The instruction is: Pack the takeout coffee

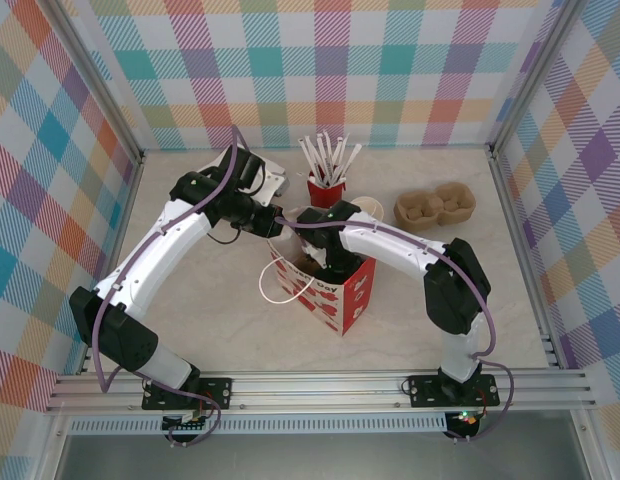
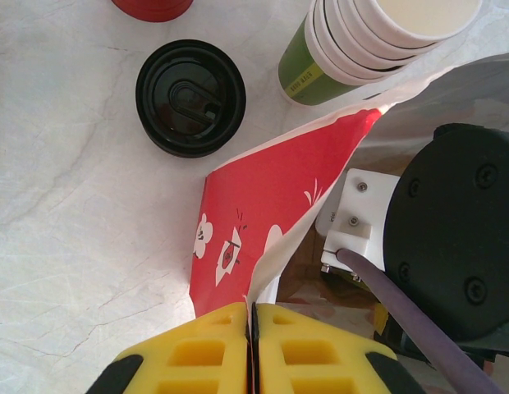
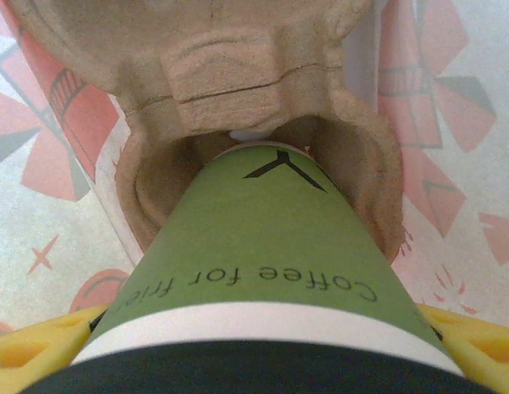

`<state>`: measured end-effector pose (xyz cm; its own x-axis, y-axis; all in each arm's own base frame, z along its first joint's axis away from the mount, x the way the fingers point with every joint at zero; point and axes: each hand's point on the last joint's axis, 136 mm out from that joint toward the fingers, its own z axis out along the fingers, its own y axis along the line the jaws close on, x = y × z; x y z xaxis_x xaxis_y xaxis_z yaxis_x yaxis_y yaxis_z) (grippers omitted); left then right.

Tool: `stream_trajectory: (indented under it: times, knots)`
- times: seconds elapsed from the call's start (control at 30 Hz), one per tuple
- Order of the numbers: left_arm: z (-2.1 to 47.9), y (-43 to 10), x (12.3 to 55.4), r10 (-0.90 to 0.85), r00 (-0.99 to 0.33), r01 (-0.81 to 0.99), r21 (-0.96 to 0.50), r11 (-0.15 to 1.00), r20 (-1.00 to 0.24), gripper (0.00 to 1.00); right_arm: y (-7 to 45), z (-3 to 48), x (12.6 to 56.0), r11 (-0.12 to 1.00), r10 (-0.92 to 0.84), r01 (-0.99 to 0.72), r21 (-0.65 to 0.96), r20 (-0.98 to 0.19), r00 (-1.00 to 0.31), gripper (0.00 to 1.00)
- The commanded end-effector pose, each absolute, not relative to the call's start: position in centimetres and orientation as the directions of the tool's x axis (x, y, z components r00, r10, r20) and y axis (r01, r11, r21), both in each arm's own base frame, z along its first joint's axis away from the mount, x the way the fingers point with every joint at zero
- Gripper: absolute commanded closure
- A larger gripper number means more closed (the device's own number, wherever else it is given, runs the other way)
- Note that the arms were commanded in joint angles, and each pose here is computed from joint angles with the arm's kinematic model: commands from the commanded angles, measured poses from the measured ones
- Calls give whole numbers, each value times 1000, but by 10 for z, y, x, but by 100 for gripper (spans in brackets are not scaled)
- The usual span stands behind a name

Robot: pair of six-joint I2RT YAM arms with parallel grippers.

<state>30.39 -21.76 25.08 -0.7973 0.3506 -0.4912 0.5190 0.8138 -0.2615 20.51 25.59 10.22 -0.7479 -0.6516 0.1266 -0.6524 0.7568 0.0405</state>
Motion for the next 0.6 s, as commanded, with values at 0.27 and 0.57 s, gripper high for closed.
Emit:
stream_trajectory:
  times: [0.27, 0.57]
  knots:
    - [253, -224, 301, 359, -793, 535, -280, 797, -493, 89, 251, 101, 200, 758, -649, -650, 47, 149, -746, 33]
    - [253, -224, 301, 360, -793, 535, -279, 798, -490, 89, 252, 101, 201, 756, -651, -652, 48, 146, -745, 33]
